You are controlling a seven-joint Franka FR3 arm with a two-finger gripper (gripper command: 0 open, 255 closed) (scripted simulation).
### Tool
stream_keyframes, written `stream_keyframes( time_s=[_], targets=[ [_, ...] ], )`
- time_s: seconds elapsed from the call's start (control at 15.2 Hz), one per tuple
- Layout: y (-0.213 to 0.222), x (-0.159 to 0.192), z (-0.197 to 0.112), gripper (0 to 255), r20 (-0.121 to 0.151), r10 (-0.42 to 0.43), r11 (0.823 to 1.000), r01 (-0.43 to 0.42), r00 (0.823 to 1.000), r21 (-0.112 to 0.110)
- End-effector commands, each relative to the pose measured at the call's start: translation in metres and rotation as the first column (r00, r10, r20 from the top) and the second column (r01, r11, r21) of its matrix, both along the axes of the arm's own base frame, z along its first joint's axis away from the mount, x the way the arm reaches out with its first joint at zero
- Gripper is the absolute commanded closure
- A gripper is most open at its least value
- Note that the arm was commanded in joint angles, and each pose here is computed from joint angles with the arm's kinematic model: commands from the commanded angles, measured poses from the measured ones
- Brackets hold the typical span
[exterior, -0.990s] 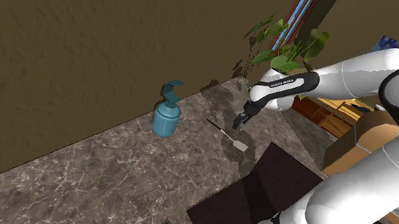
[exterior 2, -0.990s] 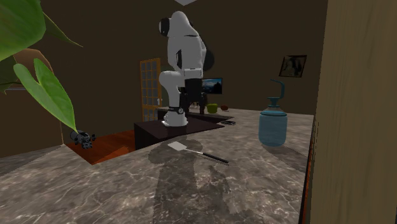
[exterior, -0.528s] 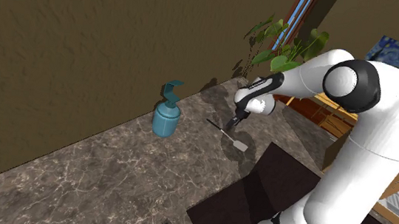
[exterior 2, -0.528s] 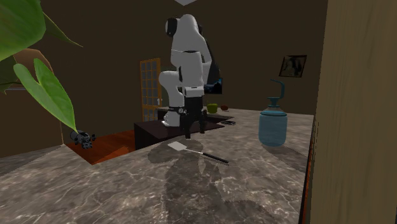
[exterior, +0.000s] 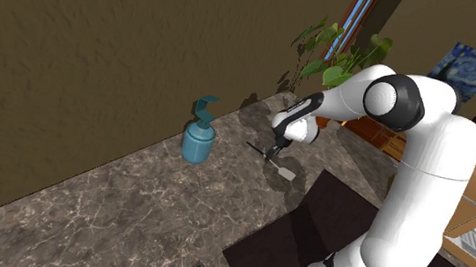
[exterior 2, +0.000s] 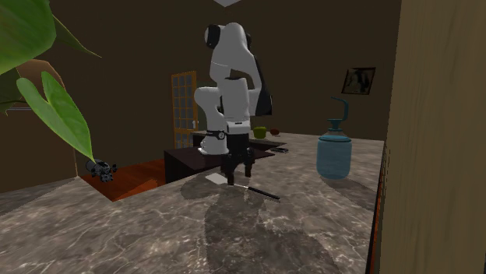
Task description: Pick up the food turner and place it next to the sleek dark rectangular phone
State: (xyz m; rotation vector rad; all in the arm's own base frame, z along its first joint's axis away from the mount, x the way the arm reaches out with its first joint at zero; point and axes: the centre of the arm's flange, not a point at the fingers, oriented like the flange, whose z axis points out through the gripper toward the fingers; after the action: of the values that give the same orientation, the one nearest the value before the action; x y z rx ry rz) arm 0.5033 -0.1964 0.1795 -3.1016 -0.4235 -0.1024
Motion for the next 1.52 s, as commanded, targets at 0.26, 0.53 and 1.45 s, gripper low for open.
stream_keyframes(
  time_s=[0.26, 0.53, 1.45],
  targets=[
    [0.001, 0.001, -0.008, 0, 0.0, 0.0, 1.0, 0.0, 1.0, 0.0],
    [0.001, 0.001, -0.008, 255, 0.0, 0.0, 1.0, 0.0, 1.0, 0.0],
    [0.001, 0.001, 0.019, 255, 0.0, 0.0, 1.0, 0.0, 1.0, 0.0]
  ],
)
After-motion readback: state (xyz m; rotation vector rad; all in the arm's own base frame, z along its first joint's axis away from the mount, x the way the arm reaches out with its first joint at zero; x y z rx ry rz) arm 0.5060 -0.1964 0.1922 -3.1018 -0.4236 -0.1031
